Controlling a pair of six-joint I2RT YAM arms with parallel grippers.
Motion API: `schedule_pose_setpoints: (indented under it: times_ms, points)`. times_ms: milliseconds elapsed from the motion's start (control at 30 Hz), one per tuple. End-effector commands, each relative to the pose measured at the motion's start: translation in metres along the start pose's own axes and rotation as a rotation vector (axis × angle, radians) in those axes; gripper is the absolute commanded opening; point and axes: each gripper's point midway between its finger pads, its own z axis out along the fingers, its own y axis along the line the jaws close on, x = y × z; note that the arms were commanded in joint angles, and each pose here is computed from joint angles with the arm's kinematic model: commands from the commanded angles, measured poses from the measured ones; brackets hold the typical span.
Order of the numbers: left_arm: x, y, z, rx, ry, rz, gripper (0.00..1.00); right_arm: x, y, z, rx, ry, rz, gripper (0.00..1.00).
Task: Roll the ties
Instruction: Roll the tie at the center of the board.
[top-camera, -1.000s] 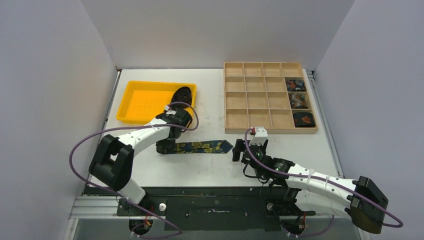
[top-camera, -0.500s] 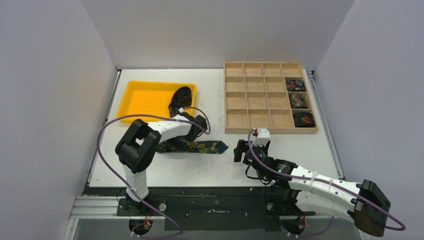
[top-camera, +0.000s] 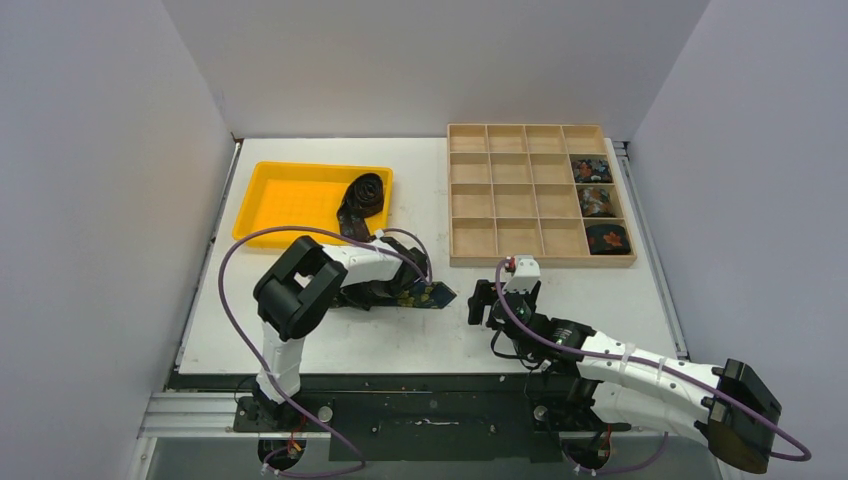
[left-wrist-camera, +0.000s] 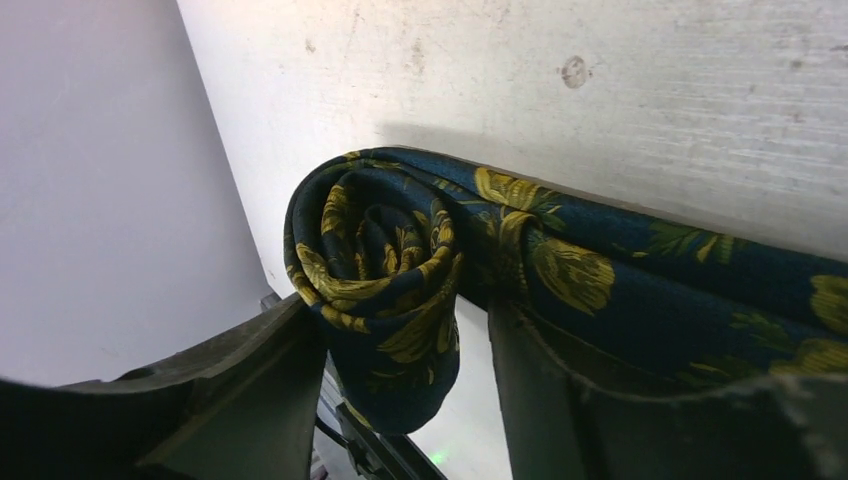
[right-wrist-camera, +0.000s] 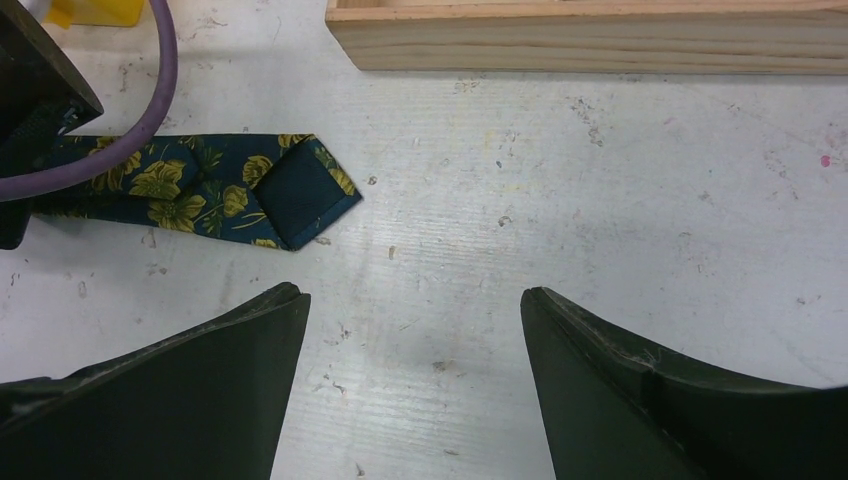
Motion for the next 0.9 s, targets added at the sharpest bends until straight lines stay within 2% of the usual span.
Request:
schedule_pose_setpoints:
  times_ms: [0, 300, 533, 633, 700, 733, 833, 867]
  points:
    - [-0.008, -0.006, -0.011, 0.071, -0.018, -0.080, 0.61, -0.005, -0.003, 0.002, 0.020, -0.022, -0.011, 0.80]
    - [-0.021, 0.013, -0.044, 0.206, -0.072, -0.173, 0.84, -0.010, 0.007, 0.001, -0.018, -0.006, -0.034, 0.81]
    - [-0.024, 0.028, -0.078, 0.418, -0.137, -0.255, 0.85, -0.014, 0.017, 0.001, -0.055, 0.007, -0.047, 0.81]
    - [-0.025, 0.028, -0.095, 0.612, -0.170, -0.324, 0.82, -0.014, 0.019, 0.002, -0.067, 0.009, -0.048, 0.81]
    - [-0.032, 0.023, -0.100, 0.788, -0.183, -0.418, 0.75, -0.012, 0.022, 0.003, -0.079, 0.014, -0.047, 0.81]
    - [-0.034, 0.022, -0.101, 0.878, -0.186, -0.474, 0.65, -0.011, 0.023, 0.004, -0.084, 0.018, -0.046, 0.81]
    - [-0.038, 0.020, -0.097, 1.081, -0.190, -0.640, 0.15, -0.007, 0.028, 0.006, -0.103, 0.036, -0.041, 0.80]
    - [-0.040, 0.021, -0.095, 1.115, -0.194, -0.684, 0.02, -0.006, 0.030, 0.007, -0.109, 0.041, -0.039, 0.80]
